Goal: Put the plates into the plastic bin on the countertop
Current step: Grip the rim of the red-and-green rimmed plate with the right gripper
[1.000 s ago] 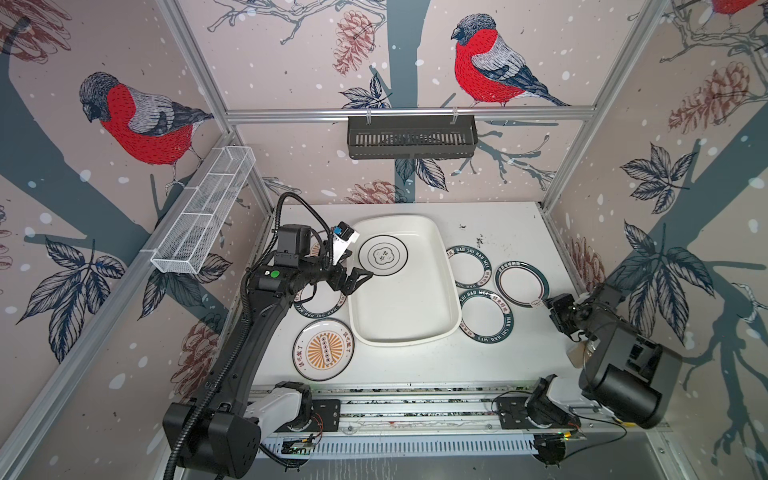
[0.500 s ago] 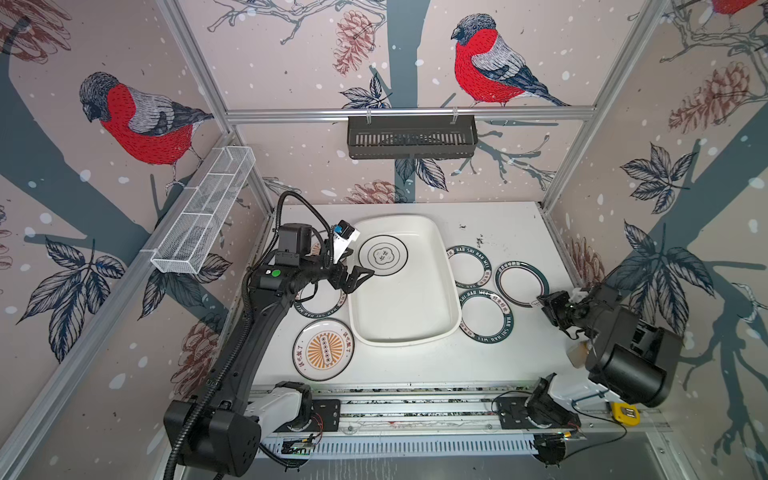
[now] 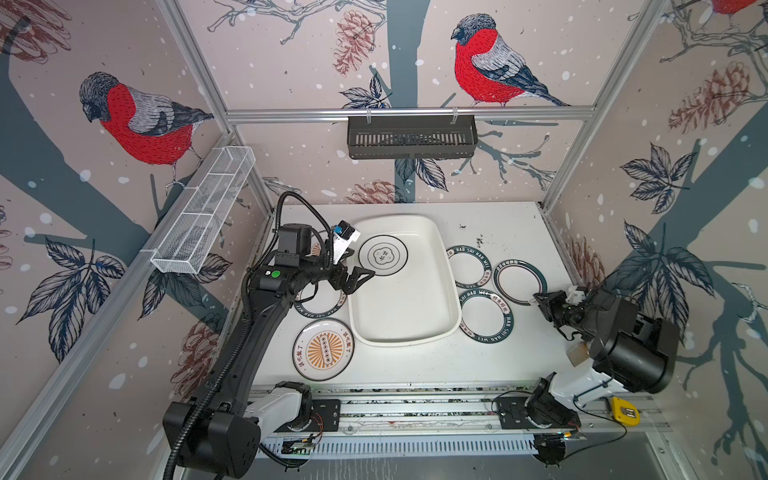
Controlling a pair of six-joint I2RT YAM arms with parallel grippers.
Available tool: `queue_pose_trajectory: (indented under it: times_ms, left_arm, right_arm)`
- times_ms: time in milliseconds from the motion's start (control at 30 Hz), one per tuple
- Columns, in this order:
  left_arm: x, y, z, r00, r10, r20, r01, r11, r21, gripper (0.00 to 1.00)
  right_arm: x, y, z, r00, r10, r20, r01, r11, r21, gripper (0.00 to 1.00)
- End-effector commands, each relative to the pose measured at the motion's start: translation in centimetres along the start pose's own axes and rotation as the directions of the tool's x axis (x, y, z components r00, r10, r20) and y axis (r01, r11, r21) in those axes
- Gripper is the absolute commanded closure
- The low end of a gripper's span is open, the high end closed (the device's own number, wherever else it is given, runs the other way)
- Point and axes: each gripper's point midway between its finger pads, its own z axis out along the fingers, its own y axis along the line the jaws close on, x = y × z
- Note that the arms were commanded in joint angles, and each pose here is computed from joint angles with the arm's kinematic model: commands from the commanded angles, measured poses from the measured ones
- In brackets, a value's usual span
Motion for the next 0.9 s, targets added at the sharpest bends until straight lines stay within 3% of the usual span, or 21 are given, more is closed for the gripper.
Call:
queue_pose_trajectory:
  times_ms: [0,433,867]
  left_arm:
    - [-0.7,-0.4,0.0,0.999,0.028,0.028,-0.028,0.999,0.017,0.02]
    - [-0.9,-0.7,-0.1,0.999,0.027,0.037,-0.028,0.999,0.027,0.02]
    - [-1.0,-0.9,-0.2,0.999,0.033,0.042,-0.034,0.999,0.025,0.02]
  right_arm:
    - [1.0,-2.2,0.1,0.998,0.062,-0.012,-0.061,0.995,0.084,0.74]
    - [0.8,-2.5,-0.1,0.997,0.075,-0.004,-0.074,0.996,0.056,0.89]
    - [-0.3,-1.2,-0.7,0.998,0.054,0.017,-0.055,0.998,0.041,0.96]
